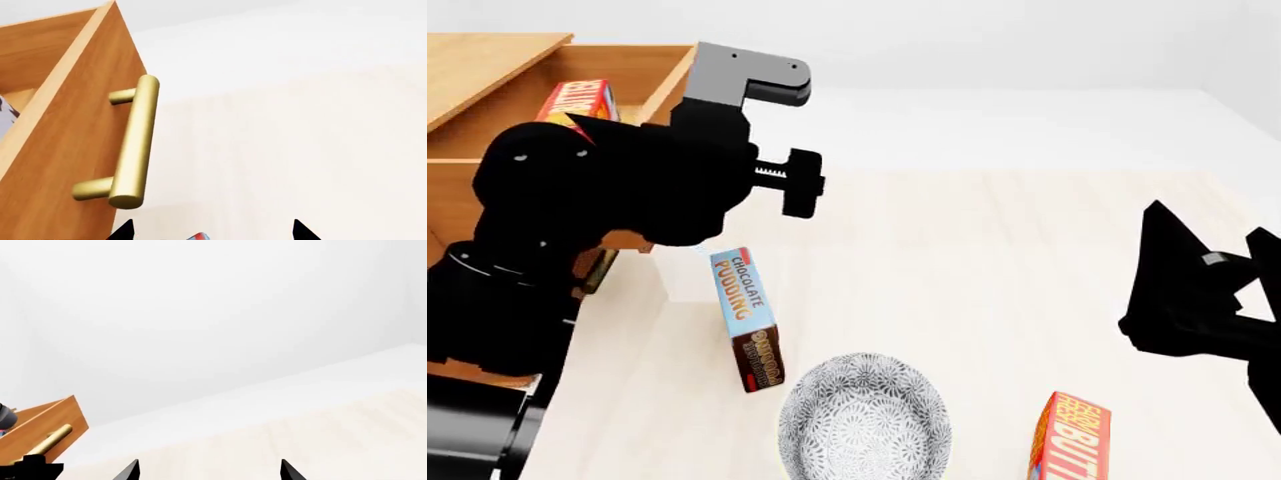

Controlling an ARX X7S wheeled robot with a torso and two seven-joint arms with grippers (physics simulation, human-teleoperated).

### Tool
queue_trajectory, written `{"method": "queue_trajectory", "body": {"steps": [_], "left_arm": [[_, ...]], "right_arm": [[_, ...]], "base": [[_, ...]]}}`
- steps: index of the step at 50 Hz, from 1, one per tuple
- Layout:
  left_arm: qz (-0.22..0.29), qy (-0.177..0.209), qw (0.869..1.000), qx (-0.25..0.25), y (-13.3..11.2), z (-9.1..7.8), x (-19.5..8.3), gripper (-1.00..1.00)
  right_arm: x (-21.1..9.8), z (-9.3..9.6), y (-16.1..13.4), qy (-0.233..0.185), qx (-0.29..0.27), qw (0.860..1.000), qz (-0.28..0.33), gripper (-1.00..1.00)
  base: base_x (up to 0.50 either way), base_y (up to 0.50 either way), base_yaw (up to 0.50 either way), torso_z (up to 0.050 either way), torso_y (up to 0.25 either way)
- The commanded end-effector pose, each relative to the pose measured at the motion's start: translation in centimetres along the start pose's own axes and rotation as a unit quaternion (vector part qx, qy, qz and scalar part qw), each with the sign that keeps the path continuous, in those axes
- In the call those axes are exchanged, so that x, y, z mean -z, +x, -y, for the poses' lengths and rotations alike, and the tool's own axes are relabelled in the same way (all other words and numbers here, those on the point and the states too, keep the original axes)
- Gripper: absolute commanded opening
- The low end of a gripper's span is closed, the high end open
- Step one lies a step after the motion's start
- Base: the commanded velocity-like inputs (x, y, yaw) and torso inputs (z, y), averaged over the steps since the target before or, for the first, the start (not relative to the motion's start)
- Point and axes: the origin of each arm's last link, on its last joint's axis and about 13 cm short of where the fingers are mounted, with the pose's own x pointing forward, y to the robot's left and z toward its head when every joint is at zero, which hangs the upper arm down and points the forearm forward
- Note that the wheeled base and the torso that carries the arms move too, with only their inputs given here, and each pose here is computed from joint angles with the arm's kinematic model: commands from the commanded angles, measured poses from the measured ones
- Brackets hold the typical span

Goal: Put the butter at the front in the top drawer of the cabinet and close it.

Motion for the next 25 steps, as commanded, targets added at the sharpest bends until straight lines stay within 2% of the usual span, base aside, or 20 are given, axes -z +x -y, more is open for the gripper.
{"method": "queue_trajectory", "body": {"steps": [1, 14, 25], "left_arm": [[0.002, -0.019, 0.999, -0.047, 0.5, -1.7, 0.1, 1.0], [0.006, -0.038, 0.996, -0.083, 0.7, -3.3, -0.1, 1.0], [0.013, -0.037, 0.989, -0.145, 1.5, -5.1, 0.2, 1.0]], "right_arm": [[0.1, 0.0, -0.1, 0.002, 0.001, 1.0, 0.001, 1.0], [0.2, 0.1, 0.0, 0.002, 0.001, 1.0, 0.001, 1.0], [0.1, 0.1, 0.1, 0.0, 0.0, 1.0, 0.002, 1.0]], "base": [[0.0, 0.0, 0.0, 0.0, 0.0], [0.0, 0.0, 0.0, 0.0, 0.0], [0.0, 0.0, 0.0, 0.001, 0.001]]}}
